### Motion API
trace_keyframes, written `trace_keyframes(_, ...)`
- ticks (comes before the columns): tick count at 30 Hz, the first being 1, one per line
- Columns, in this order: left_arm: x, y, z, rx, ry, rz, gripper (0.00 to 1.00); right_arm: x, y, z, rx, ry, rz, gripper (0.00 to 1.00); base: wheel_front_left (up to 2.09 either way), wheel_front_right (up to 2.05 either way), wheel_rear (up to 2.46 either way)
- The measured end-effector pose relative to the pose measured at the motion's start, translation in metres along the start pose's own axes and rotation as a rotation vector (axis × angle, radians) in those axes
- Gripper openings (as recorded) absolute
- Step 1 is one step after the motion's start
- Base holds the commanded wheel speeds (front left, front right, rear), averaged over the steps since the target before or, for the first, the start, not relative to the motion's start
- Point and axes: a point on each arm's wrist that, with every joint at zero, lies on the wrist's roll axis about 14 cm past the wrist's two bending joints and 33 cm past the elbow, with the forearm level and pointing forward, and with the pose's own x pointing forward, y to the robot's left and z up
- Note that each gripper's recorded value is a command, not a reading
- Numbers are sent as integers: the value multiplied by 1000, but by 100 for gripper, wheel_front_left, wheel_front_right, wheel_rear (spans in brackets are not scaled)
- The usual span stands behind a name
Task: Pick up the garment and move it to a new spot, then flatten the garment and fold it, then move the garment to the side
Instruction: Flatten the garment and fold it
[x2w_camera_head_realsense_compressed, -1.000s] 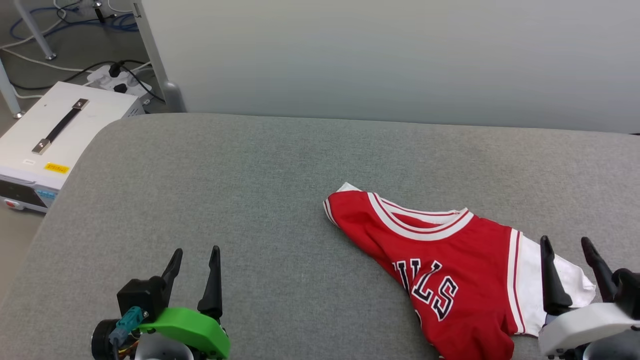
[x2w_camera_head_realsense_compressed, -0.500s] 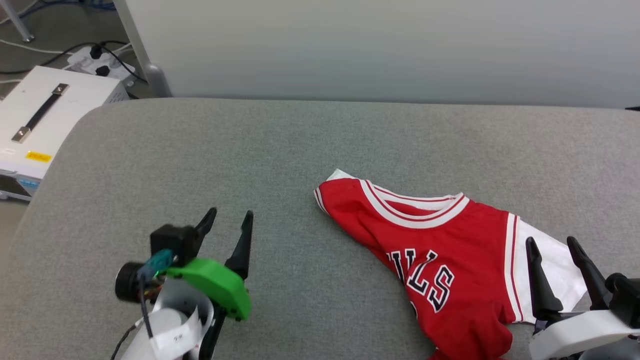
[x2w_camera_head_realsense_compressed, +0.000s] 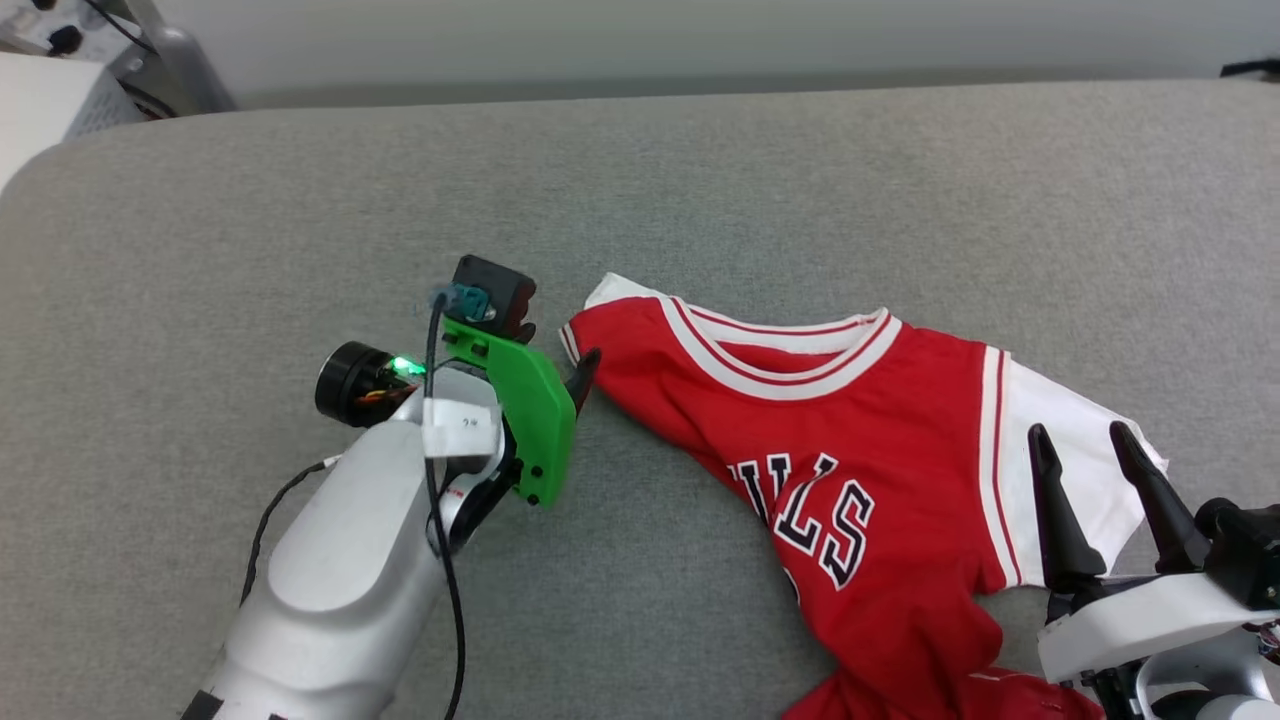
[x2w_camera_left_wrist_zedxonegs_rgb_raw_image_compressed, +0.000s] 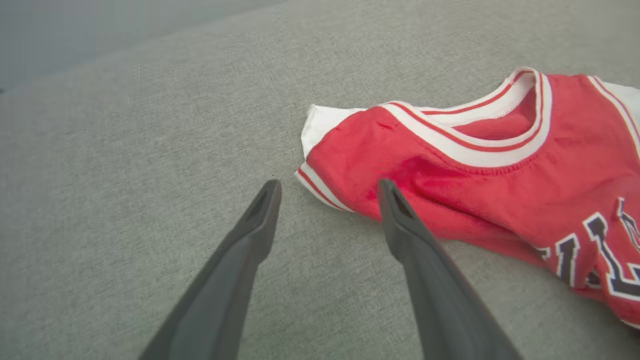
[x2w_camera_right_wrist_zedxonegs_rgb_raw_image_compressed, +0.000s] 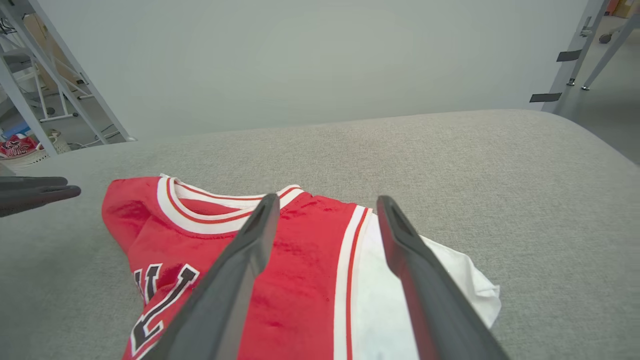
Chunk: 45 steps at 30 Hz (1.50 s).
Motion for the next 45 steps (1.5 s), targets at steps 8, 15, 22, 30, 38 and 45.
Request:
trace_keyframes(8,40,-5,-40,38,256,-56,100,-1,-26,-9,6,24,-82,100,0,0,0)
trace_keyframes(15,57,-9,-69,26,429,-87,0,-10,-42,-23,43,55,-141,100,0,0,0)
trace_keyframes(22,58,-8,-62,33,352,-96,0,-15,-51,-23,46,53,-169,100,0,0,0)
trace_keyframes(30,12,47,-26,57,120,87,0,-14,-44,-14,61,32,-141,100,0,0,0)
trace_keyframes(38,-93,62,-85,-157,114,291,0,-9,-21,-2,59,10,-60,100,0,0,0)
trace_keyframes(45,-128,22,-154,-369,191,314,0,-5,-3,15,37,-23,-3,100,0,0,0)
